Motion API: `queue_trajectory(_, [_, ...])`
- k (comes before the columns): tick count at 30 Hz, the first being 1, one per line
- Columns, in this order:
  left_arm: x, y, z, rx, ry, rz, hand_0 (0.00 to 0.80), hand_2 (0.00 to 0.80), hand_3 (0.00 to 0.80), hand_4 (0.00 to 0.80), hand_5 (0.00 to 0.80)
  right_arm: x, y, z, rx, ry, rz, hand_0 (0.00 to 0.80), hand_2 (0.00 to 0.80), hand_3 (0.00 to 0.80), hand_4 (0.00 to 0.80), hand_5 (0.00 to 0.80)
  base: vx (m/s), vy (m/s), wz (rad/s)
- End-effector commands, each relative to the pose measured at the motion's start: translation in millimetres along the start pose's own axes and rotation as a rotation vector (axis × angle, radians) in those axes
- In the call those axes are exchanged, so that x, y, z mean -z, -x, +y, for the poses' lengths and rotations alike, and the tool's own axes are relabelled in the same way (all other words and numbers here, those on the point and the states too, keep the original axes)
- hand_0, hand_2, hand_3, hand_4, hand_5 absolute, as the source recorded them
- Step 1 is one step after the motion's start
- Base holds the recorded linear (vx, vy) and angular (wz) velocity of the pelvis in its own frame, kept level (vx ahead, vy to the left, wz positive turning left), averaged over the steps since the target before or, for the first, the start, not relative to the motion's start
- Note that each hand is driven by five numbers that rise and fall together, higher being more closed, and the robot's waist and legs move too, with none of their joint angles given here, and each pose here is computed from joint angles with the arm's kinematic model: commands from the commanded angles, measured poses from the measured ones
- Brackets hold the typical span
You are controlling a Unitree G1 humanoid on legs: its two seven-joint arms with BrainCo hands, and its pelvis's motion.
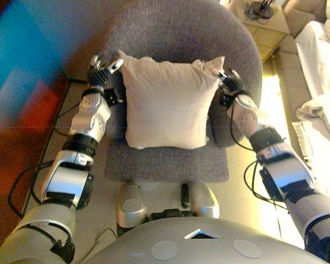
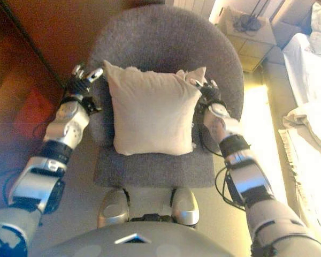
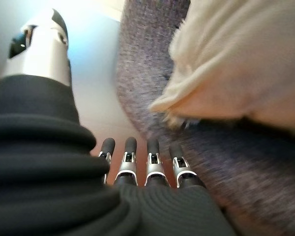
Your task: Pick up the cushion and take it to the sofa
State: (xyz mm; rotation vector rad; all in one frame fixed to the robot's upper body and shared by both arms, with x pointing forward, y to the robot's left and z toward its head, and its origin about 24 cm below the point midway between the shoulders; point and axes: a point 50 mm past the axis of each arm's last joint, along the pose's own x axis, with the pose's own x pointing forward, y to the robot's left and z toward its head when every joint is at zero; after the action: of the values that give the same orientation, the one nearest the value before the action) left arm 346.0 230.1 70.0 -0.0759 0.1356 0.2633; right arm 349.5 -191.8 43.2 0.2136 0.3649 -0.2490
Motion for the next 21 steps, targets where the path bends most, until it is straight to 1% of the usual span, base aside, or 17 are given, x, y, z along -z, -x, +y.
queue_trajectory(1, [-17.7, 7.0, 15.4, 0.017, 0.031, -0.128, 0.0, 0.0, 0.0, 0.0, 0.0, -22.7, 4.2, -25.7, 0.037, -0.002, -0.164, 0.0, 0.0, 0.0, 0.0, 0.0, -0.033, 0.071, -0.07])
queue_trajectory(5, [-9.7, 22.2, 23.2, 0.059, 0.085, -0.155, 0.0, 0.0, 0.0, 0.0, 0.0, -13.8, 13.4, -43.7, 0.047, -0.027, -0.192, 0.0, 0.0, 0.0, 0.0, 0.0, -0.065, 0.08, -0.03])
queue_trajectory(10, [3.0, 40.1, 30.6, 0.118, 0.212, -0.163, 0.0, 0.0, 0.0, 0.0, 0.0, 14.6, 29.8, -50.1, -0.031, 0.01, -0.174, 0.0, 0.0, 0.0, 0.0, 0.0, -0.071, 0.057, -0.05])
queue_trajectory(13, [18.6, 58.2, 25.6, 0.191, 0.267, -0.142, 0.0, 0.0, 0.0, 0.0, 0.0, 36.5, 46.3, -43.7, -0.123, 0.018, -0.158, 0.0, 0.0, 0.0, 0.0, 0.0, -0.093, 0.03, -0.04])
queue_trajectory(16, [35.9, 72.4, 25.3, 0.241, 0.287, -0.106, 0.0, 0.0, 0.0, 0.0, 0.0, 54.9, 57.4, -38.3, -0.202, -0.021, -0.118, 0.0, 0.0, 0.0, 0.0, 0.0, -0.116, 0.018, -0.03])
queue_trajectory(17, [45.3, 80.4, 23.7, 0.283, 0.291, -0.086, 0.0, 0.0, 0.0, 0.0, 0.0, 68.0, 63.4, -33.5, -0.248, -0.048, -0.088, 0.0, 0.0, 0.0, 0.0, 0.0, -0.13, 0.011, -0.11])
queue_trajectory(21, [75.9, 106.5, 22.4, 0.304, 0.386, -0.007, 0.0, 0.0, 0.0, 0.0, 0.0, 97.0, 79.8, -25.0, -0.389, -0.08, -0.01, 0.0, 0.0, 0.0, 0.0, 0.0, -0.112, 0.001, -0.09])
